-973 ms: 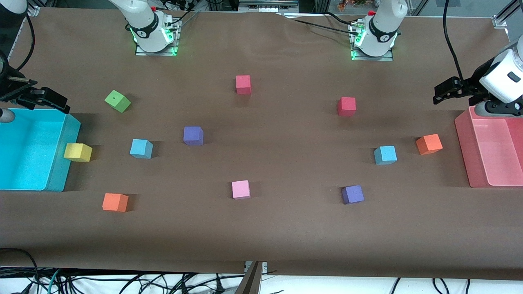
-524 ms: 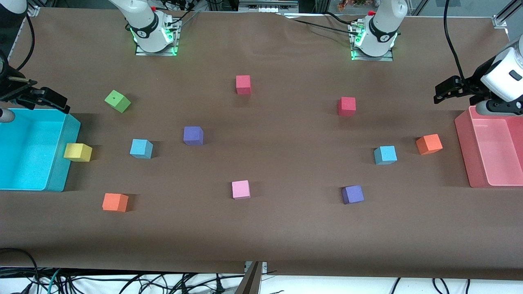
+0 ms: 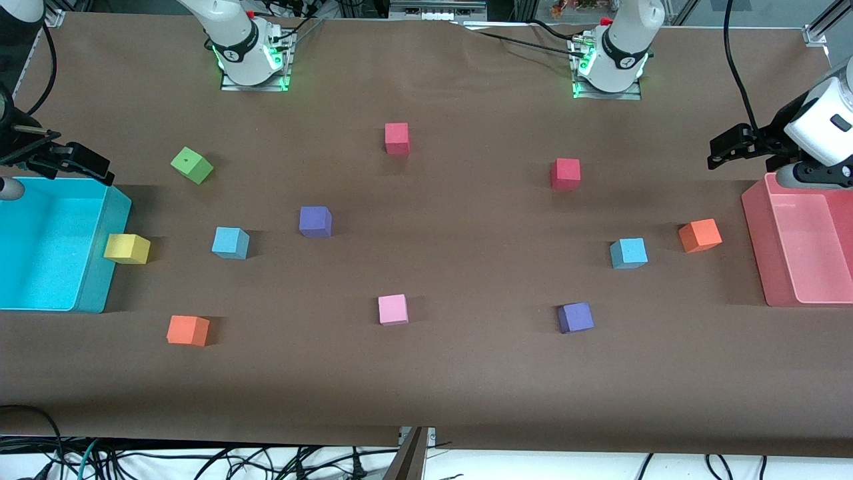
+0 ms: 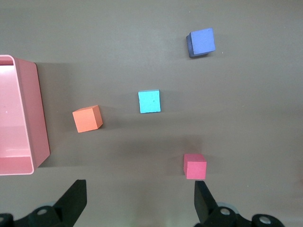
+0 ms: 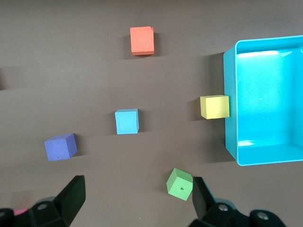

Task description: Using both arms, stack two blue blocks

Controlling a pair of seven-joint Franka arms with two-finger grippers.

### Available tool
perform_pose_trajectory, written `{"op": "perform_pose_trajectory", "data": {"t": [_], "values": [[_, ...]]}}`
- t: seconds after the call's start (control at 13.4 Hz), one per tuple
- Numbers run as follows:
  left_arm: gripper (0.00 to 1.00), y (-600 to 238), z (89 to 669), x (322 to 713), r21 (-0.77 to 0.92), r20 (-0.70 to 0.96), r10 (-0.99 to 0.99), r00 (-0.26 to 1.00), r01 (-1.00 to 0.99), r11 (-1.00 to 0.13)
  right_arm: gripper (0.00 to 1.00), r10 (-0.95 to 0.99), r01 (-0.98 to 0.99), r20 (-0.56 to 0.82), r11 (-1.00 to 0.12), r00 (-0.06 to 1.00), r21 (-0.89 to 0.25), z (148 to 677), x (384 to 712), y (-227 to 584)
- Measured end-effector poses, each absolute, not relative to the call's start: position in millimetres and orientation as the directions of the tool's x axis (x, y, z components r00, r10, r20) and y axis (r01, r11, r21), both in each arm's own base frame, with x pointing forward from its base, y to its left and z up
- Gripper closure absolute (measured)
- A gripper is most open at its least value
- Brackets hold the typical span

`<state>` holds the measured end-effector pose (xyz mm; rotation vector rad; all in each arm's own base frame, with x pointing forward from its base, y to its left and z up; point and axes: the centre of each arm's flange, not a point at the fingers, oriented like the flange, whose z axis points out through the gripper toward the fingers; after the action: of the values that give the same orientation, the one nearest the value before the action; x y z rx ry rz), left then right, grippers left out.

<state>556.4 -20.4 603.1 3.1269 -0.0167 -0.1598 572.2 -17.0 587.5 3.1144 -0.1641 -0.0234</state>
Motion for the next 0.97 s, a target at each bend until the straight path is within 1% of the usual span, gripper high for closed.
{"op": "perform_pose_trajectory", "data": {"t": [0.97], "values": [[0.0,-21.9,603.4,556.4,0.021,-0.101,-0.013,0.995,-0.011,-1.0,0.0,-0.105,-0.105,-0.015,-0.994,0.994,0.024,587.5,572.1,-17.0]]}}
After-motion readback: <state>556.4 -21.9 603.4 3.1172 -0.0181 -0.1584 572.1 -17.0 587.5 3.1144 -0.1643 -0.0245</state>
